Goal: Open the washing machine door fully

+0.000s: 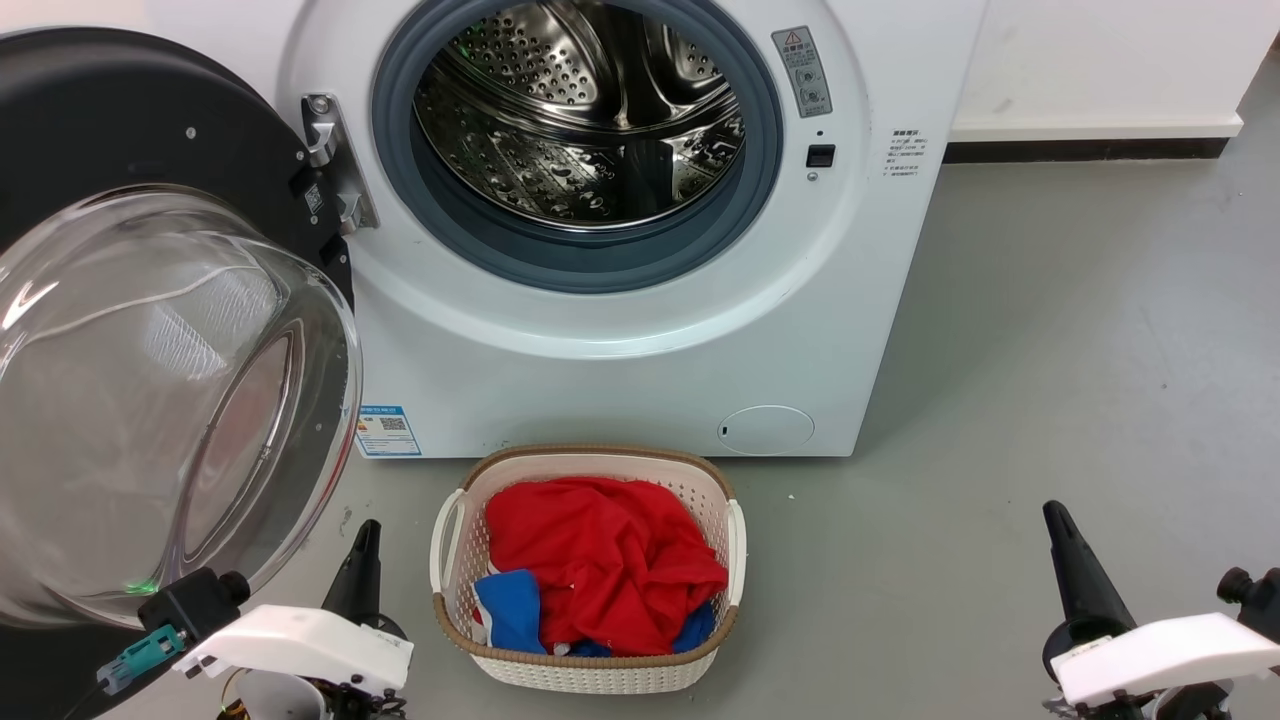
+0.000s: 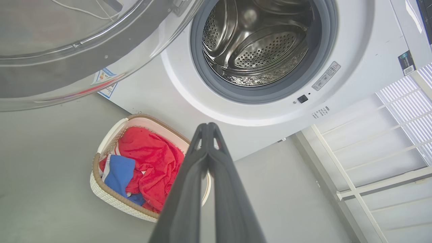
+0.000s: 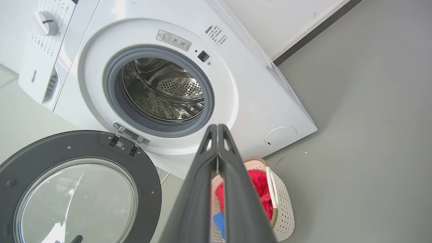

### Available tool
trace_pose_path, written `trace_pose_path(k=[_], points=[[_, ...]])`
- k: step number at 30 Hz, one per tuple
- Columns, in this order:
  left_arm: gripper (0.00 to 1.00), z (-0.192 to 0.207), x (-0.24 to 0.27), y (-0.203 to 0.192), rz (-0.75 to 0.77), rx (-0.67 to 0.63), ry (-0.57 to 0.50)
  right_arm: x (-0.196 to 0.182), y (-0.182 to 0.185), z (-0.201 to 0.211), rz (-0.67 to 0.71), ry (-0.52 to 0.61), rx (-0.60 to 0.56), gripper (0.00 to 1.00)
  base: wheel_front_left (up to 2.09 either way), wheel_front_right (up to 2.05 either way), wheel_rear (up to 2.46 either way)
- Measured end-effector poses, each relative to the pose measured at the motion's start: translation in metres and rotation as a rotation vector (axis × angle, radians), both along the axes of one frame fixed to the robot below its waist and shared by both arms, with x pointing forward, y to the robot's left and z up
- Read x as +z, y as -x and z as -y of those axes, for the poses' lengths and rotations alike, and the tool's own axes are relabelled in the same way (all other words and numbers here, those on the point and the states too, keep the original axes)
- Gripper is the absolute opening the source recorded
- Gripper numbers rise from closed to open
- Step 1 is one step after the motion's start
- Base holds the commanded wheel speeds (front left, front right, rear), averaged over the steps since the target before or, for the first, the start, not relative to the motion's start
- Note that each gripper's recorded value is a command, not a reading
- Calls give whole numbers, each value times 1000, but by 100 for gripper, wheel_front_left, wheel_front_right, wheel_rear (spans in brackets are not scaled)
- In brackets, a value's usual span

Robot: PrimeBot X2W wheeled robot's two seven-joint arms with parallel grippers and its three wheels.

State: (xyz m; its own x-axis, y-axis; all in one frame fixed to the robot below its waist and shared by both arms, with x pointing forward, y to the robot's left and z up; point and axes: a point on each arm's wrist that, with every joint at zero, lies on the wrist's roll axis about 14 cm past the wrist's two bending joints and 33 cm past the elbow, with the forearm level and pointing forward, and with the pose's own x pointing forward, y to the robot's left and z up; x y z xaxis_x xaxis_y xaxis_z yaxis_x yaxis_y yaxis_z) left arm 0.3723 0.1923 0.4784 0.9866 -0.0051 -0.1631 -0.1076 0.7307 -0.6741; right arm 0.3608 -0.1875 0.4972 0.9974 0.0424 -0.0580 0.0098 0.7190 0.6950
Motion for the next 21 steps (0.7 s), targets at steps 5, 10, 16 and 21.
trace_pose_path(k=[5,10,16,21], points=[[0,0,0,-1,-1,10,71,0,-2,1,-1,-66,-7,0,0,0,0],[0,0,1,-2,1,16,134,1,-4,2,3,-130,-13,0,0,0,0],[0,0,3,-4,7,22,210,0,-6,3,-1,-201,-20,0,0,0,0],[0,0,4,-5,11,29,270,1,-8,4,1,-258,-26,0,0,0,0]])
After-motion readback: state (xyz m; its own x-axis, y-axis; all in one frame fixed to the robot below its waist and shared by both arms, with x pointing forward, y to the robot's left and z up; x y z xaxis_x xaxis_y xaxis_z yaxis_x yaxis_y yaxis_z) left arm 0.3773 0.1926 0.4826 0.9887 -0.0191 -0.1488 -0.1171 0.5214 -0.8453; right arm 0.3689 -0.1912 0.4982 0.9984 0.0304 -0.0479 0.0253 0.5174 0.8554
